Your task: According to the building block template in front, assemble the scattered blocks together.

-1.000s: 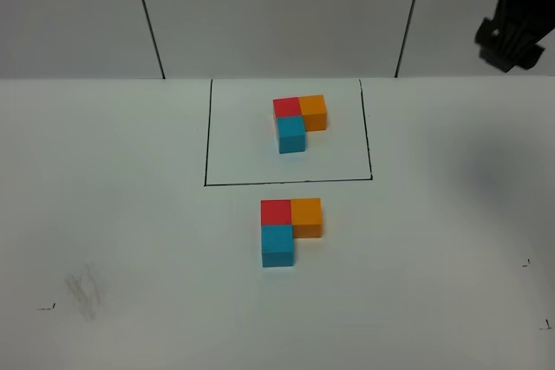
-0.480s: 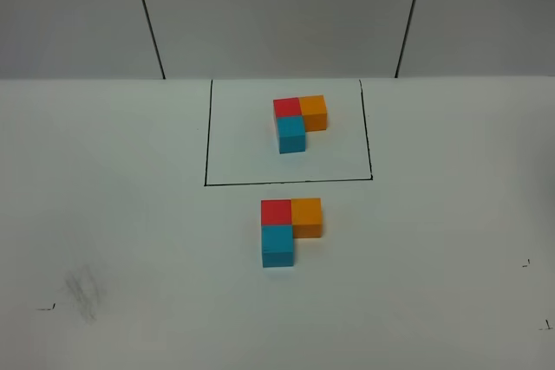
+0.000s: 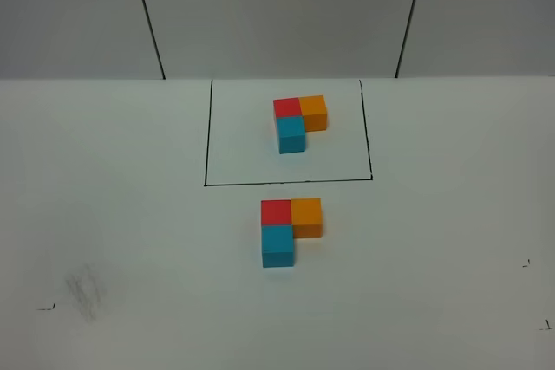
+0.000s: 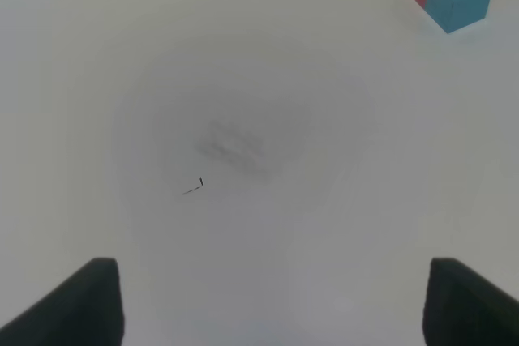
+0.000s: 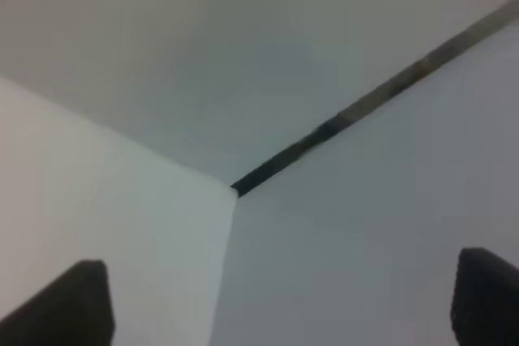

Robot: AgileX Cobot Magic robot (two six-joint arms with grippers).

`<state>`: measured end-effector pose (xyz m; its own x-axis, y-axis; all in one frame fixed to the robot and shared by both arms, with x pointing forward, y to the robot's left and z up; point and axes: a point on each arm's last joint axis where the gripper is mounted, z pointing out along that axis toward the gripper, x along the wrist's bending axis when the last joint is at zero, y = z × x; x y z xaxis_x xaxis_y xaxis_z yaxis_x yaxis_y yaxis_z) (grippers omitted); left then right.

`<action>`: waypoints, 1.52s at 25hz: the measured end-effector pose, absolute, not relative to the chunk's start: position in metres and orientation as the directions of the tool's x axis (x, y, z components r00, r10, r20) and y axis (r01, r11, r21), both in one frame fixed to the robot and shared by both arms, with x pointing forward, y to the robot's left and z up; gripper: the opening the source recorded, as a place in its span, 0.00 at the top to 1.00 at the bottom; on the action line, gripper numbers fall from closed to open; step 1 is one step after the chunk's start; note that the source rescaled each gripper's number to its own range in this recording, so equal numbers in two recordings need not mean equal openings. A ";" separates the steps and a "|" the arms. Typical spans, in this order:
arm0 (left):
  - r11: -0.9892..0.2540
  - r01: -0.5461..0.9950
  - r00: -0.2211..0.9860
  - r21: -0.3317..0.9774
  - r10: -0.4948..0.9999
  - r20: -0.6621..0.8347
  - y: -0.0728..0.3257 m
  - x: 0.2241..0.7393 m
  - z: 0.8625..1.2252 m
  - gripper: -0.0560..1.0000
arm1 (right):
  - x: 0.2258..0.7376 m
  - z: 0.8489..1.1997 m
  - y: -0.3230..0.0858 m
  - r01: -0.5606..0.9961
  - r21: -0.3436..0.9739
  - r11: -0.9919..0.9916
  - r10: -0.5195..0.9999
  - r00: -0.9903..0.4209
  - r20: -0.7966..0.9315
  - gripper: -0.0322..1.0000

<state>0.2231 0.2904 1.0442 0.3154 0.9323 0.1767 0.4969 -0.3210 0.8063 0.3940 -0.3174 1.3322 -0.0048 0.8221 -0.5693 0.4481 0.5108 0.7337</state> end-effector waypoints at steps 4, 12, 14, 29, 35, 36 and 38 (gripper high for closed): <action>-0.321 0.497 0.315 0.806 0.932 0.177 0.290 0.223 1.044 0.14 | 0.335 1.350 -0.328 0.374 0.801 0.467 0.821 0.153 -0.550 0.23; -0.321 0.497 0.315 0.806 0.932 0.177 0.290 0.223 1.044 0.14 | 0.213 1.357 -0.332 0.118 0.920 0.374 0.877 0.277 -0.393 0.23; -0.321 0.497 0.315 0.806 0.932 0.177 0.290 0.223 1.044 0.14 | 0.190 1.348 -0.330 0.070 0.929 0.363 0.894 0.257 -0.368 0.23; -0.321 0.497 0.315 0.806 0.932 0.177 0.290 0.223 1.044 0.14 | 0.154 1.228 -0.293 0.072 0.978 0.198 0.965 -0.190 -0.181 0.23; -0.321 0.497 0.315 0.806 0.932 0.177 0.290 0.223 1.044 0.14 | 0.163 1.177 -0.290 0.175 0.974 0.140 0.971 -0.219 -0.100 0.23; -0.321 0.497 0.315 0.806 0.932 0.177 0.290 0.223 1.044 0.14 | 0.165 1.168 -0.290 0.194 0.971 0.139 0.971 -0.218 -0.095 0.23; -0.321 0.497 0.315 0.806 0.932 0.177 0.290 0.223 1.044 0.14 | 0.170 1.151 -0.290 0.232 0.963 0.136 0.972 -0.220 -0.085 0.23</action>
